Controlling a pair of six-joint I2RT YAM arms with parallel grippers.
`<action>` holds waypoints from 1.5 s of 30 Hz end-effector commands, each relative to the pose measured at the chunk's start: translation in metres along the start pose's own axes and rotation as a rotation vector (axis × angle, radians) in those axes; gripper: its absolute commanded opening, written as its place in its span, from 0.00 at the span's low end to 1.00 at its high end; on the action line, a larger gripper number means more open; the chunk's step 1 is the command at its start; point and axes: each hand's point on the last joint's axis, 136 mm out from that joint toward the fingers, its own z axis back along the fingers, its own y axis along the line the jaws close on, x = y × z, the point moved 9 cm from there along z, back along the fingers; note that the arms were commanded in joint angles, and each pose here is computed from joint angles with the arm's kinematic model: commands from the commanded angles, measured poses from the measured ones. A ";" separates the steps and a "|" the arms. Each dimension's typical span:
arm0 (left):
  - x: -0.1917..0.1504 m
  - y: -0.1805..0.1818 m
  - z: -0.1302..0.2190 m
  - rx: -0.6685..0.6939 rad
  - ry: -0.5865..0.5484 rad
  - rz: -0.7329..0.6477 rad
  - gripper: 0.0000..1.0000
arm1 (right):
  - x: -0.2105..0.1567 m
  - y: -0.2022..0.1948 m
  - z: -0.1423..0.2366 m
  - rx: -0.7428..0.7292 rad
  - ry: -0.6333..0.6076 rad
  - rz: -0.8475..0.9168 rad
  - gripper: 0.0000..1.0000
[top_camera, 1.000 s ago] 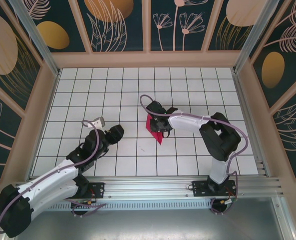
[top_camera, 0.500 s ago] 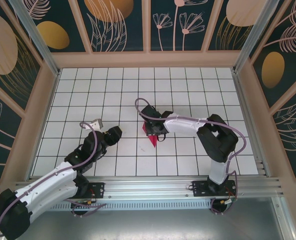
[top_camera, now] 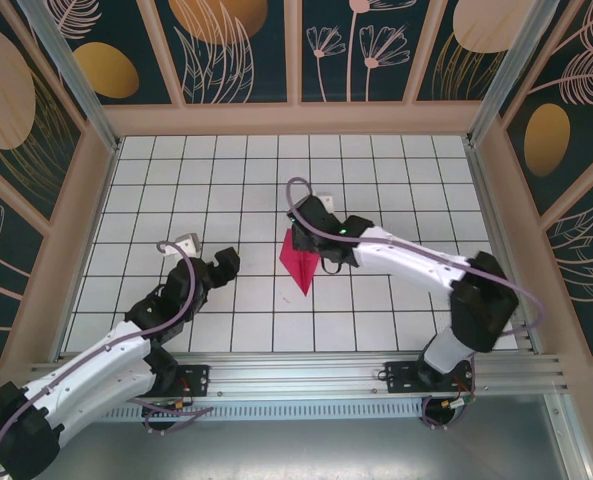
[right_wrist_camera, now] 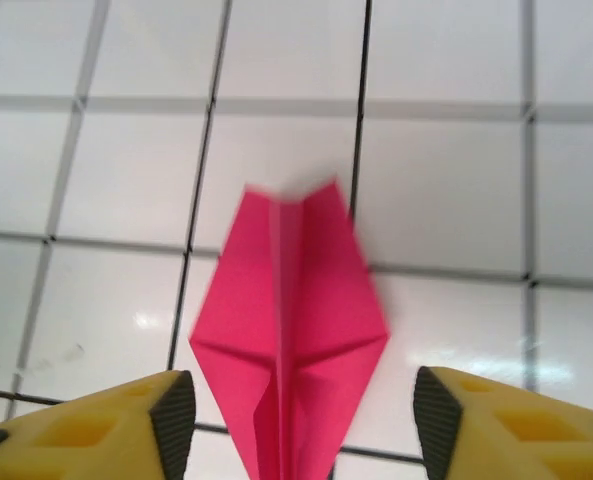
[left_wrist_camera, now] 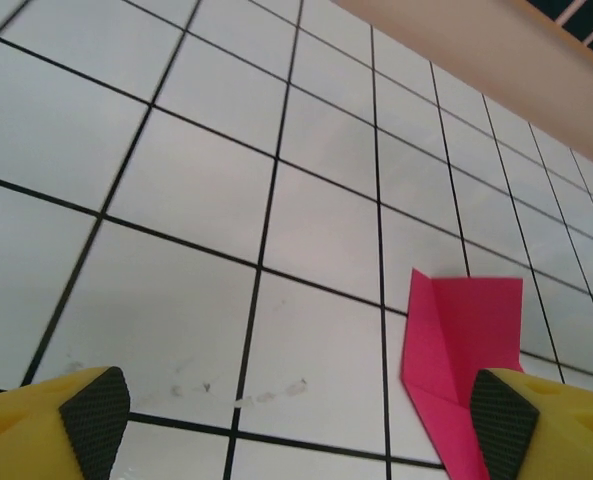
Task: Fold a paper plane with a square sheet of paper (pick it up from the middle)
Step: Reset both arms
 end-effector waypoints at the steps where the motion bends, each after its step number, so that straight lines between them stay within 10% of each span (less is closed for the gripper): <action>1: 0.027 0.001 0.008 0.133 -0.143 -0.129 0.98 | 0.028 -0.053 0.039 -0.208 -0.257 -0.018 0.76; 4: 0.046 0.009 0.004 0.234 -0.234 -0.193 0.99 | 0.030 -0.115 0.043 -0.355 -0.403 -0.104 0.99; 8: 0.071 0.027 -0.011 0.375 -0.311 -0.267 0.99 | 0.017 -0.196 0.032 -0.552 -0.516 -0.189 0.99; 14: 0.086 0.061 -0.033 0.438 -0.379 -0.312 0.99 | -0.023 -0.247 -0.012 -0.442 -0.526 -0.121 0.99; 32: 0.060 0.089 -0.069 0.160 -0.563 -0.469 0.98 | -0.041 -0.260 -0.036 -0.175 -0.734 0.035 0.99; 45: 0.069 0.115 -0.082 0.298 -0.562 -0.328 0.99 | -0.039 -0.275 -0.052 -0.162 -0.684 -0.031 0.99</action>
